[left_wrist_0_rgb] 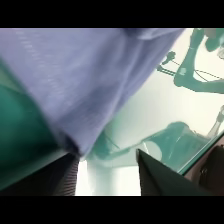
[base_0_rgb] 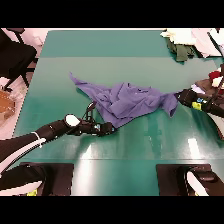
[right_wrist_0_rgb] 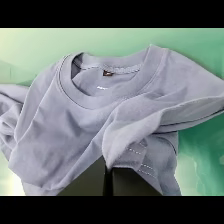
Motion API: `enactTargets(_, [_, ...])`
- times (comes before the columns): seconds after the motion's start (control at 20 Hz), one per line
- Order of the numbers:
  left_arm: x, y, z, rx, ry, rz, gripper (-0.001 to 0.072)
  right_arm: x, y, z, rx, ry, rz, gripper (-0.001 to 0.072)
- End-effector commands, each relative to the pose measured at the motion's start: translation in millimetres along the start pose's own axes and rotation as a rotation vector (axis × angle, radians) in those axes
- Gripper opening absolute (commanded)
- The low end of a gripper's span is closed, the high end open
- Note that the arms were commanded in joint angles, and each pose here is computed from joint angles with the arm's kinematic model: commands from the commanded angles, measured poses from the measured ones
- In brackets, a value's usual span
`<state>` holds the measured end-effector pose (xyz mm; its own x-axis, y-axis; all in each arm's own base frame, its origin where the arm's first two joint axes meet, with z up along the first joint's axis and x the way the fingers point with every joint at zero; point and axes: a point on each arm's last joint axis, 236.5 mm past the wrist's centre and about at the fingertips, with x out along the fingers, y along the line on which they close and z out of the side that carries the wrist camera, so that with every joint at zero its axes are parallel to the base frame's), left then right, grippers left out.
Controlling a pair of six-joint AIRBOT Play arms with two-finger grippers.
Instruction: Fold the shirts.
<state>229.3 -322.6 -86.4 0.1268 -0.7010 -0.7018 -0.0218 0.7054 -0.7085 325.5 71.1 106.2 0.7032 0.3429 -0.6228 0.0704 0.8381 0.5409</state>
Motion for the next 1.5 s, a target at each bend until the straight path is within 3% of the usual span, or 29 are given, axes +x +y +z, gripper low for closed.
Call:
enactTargets(0.0, [6, 4, 24, 0.021, -0.125, 0.037, 0.0420, -1, 1, -3, -0.001, 0.012, 0.003, 0.0019])
enactTargets(0.05, [5, 6, 31, 0.027, -0.153, 0.046, 0.0360, -1, 1, -5, -0.001, 0.021, 0.003, 0.0019])
enactTargets(0.3, [7, 7, 9, 0.023, -0.057, 0.051, 0.0364, -3, 2, -7, -0.002, 0.027, 0.005, 0.0019])
enactTargets(0.4, [8, 6, -9, -0.001, 0.015, 0.041, 0.0502, -8, 6, -3, -0.004, 0.001, 0.012, 0.0019])
enactTargets(0.5, [7, 4, -19, -0.040, 0.059, 0.036, 0.0550, -13, 8, 1, -0.012, -0.023, 0.018, 0.0019])
enactTargets(0.75, [0, -7, -44, -0.067, 0.162, 0.007, 0.0549, -5, 2, -3, -0.005, 0.005, 0.002, 0.0018])
enactTargets(1.45, [-45, 17, 48, -0.019, -0.183, 0.110, 0.0548, 2, -1, -7, 0.000, 0.035, -0.004, 0.0019])
